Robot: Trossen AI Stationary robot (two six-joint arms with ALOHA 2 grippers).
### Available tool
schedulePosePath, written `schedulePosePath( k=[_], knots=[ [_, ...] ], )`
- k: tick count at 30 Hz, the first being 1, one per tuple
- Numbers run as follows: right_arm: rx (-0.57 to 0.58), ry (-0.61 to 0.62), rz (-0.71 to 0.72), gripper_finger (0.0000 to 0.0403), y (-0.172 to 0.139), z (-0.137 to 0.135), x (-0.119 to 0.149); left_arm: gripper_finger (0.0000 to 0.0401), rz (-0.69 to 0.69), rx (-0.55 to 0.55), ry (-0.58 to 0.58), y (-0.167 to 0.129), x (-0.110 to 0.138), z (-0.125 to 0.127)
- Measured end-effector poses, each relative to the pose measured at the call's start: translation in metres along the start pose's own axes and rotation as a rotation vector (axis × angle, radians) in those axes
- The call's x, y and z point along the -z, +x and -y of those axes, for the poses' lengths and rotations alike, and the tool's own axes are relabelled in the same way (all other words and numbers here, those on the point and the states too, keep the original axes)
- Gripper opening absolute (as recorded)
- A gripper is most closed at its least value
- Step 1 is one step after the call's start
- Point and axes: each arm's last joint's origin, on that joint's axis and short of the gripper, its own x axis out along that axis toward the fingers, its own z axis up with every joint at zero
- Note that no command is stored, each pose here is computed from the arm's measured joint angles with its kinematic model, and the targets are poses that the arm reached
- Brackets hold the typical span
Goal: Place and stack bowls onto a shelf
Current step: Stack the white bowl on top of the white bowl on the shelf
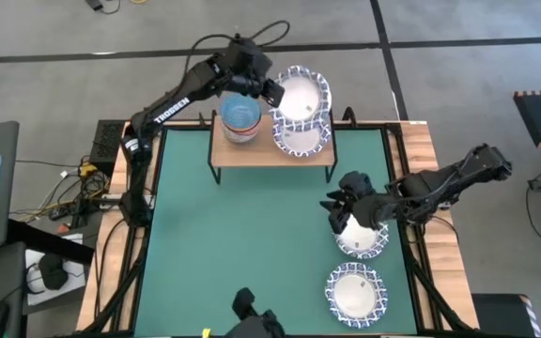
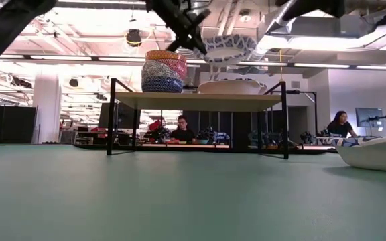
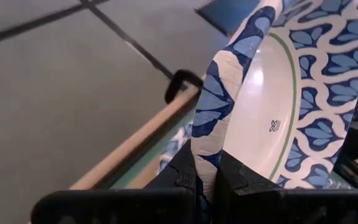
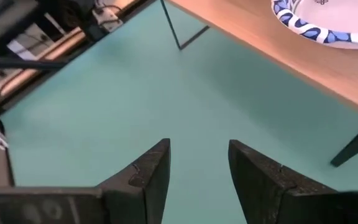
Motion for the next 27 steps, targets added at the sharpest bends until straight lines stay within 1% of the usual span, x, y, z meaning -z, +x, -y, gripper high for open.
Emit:
schedulePosePath(
  k=[2,5,13,18,22,27],
  knots=[
    [0.000,-0.013,-0.026,0.0188,0.006,0.005,-0.006,0.0000,-0.022,0.027,0.003,0.012,0.003,-0.002],
    [-0.002,-0.012,-0.067,0.0188,0.013,0.014,-0.014,0.0000,-0.058,0.035,0.035,0.023,0.005,-0.003],
    [-0.003,-0.024,-0.094,0.0188,0.018,0.021,-0.020,0.0000,-0.110,0.046,0.210,0.025,0.009,-0.006],
    [0.006,-0.018,-0.090,0.0188,0.019,0.023,-0.022,0.0005,-0.118,0.080,0.249,0.026,0.011,-0.002],
    [0.011,-0.016,-0.095,0.0188,0.020,0.024,-0.023,0.0033,-0.152,0.107,0.250,0.026,0.015,0.003],
    [0.008,-0.004,-0.122,0.0188,0.019,0.025,-0.021,0.0087,-0.173,0.111,0.239,0.026,0.017,0.005]
  ],
)
